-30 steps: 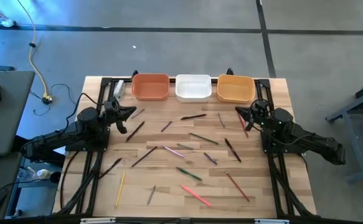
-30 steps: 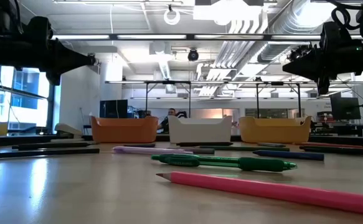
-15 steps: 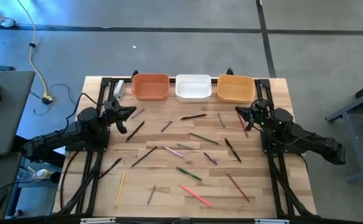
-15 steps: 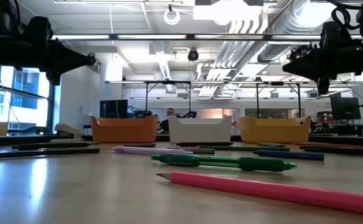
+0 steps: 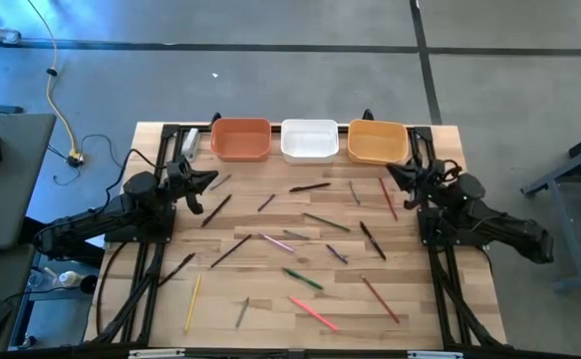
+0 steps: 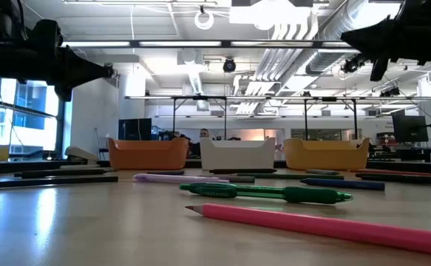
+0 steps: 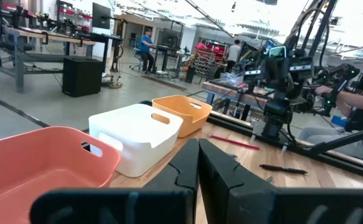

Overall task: Sort crayons/erasers/pens/pencils in bins
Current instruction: Put the top red pencil into the white bin

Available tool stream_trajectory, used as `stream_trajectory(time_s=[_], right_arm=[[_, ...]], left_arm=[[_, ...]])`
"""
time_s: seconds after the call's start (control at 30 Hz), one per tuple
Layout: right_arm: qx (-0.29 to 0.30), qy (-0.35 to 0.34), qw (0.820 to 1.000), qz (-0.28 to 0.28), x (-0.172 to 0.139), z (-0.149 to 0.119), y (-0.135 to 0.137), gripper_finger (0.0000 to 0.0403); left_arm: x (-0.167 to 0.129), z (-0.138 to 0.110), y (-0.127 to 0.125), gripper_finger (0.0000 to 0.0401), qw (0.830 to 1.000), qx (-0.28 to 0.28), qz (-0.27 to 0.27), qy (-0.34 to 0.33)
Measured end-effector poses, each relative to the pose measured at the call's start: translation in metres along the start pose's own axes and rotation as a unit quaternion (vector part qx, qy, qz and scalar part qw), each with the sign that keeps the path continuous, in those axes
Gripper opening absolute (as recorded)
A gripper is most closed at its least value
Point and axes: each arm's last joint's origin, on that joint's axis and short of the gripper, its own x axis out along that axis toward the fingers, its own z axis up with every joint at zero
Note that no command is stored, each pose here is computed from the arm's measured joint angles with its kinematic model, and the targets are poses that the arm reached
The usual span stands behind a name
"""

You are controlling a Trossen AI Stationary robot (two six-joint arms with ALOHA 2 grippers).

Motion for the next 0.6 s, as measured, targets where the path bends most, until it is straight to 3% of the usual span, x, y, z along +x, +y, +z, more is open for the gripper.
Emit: stream_trajectory(time_s=[0.33, 0.47, 0.6], right_arm=[[-0.041, 0.169, 0.98, -0.097, 0.02, 0.006, 0.005, 0.0], [-0.045, 0.247, 0.96, -0.126, 0.03, 0.009, 0.007, 0.0], [-0.038, 0.329, 0.928, -0.169, 0.038, 0.012, 0.008, 0.0]], left_arm=[[0.0, 0.0, 0.0, 0.0, 1.0, 0.0, 0.0, 0.0], [0.0, 0.0, 0.0, 0.0, 1.0, 0.0, 0.0, 0.0], [0.0, 0.0, 0.0, 0.0, 1.0, 0.0, 0.0, 0.0]])
